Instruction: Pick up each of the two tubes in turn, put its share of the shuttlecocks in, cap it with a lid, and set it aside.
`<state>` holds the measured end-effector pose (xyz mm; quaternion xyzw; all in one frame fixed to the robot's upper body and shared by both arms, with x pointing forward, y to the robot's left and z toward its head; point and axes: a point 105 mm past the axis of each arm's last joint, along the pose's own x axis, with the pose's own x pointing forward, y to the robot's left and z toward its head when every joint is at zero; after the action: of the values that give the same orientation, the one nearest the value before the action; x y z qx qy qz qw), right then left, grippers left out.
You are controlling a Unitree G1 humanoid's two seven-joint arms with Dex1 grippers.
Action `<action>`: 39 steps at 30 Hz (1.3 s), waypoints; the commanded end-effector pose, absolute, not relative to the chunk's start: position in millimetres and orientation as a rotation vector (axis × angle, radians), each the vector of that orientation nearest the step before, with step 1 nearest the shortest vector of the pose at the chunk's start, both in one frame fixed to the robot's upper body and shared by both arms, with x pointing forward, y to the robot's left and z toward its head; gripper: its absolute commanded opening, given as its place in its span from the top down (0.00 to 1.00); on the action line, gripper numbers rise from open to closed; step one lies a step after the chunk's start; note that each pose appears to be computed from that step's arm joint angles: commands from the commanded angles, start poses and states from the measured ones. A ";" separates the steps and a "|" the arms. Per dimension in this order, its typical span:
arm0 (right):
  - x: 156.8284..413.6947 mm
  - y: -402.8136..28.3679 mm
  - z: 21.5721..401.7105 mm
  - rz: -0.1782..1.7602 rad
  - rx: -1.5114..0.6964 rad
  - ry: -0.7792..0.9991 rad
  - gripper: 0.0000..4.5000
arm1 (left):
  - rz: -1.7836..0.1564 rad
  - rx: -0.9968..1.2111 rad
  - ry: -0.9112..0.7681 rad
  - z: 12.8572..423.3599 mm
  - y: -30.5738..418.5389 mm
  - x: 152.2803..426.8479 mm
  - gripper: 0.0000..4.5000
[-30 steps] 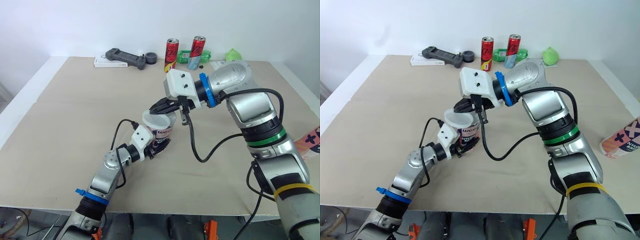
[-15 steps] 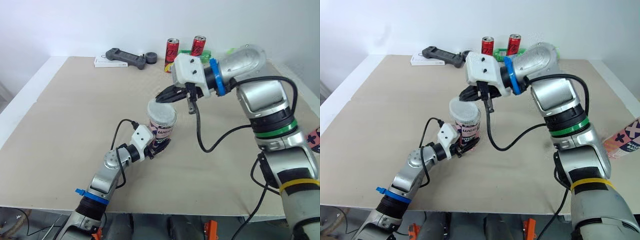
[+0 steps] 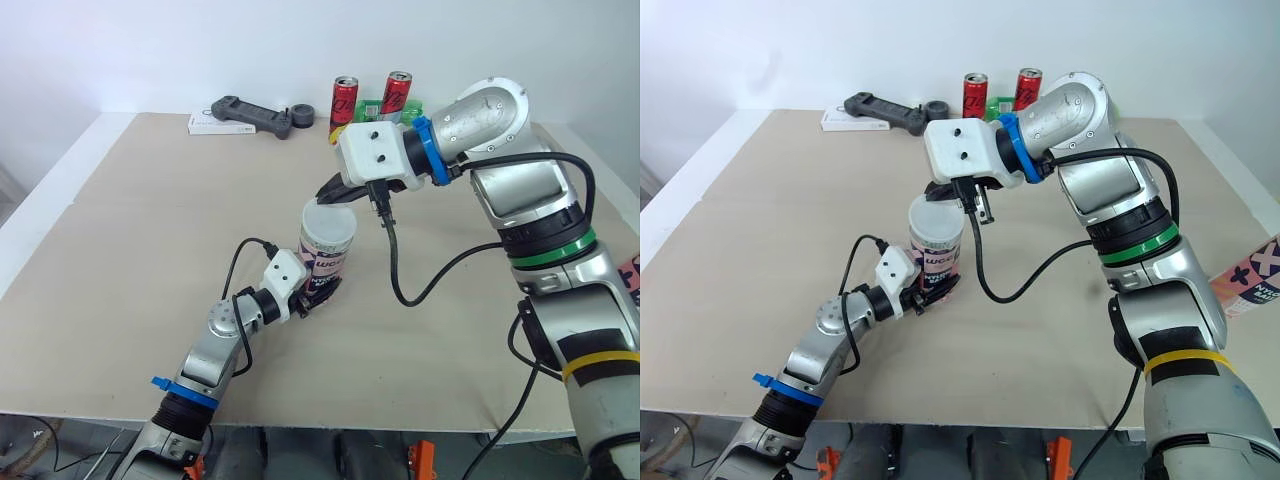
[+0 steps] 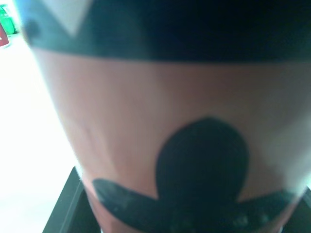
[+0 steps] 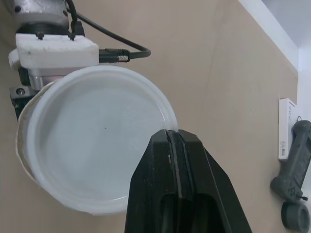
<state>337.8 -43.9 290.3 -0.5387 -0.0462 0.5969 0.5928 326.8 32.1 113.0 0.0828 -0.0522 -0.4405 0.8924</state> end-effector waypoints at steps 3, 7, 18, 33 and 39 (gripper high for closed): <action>330.0 -39.1 295.8 1.399 -1.292 -0.149 0.99 | -0.912 0.193 -0.083 106.9 32.7 326.2 0.46; 327.6 -38.0 292.8 1.412 -1.289 -0.145 0.99 | -0.913 0.193 -0.084 107.2 32.4 326.4 0.46; 331.0 -35.5 290.2 1.404 -1.292 -0.144 0.99 | -0.912 0.192 -0.083 107.2 32.2 326.5 0.46; 335.2 -38.1 287.9 1.395 -1.316 -0.130 0.99 | -0.909 0.189 -0.085 107.3 31.6 327.4 0.46; 335.4 -38.6 283.9 1.402 -1.312 -0.116 0.99 | -0.909 0.190 -0.088 108.2 31.0 327.8 0.46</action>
<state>338.9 -40.9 277.7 -0.5508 -0.0369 0.5999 0.5791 327.1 31.8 113.0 0.0821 -0.0519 -0.4391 0.8932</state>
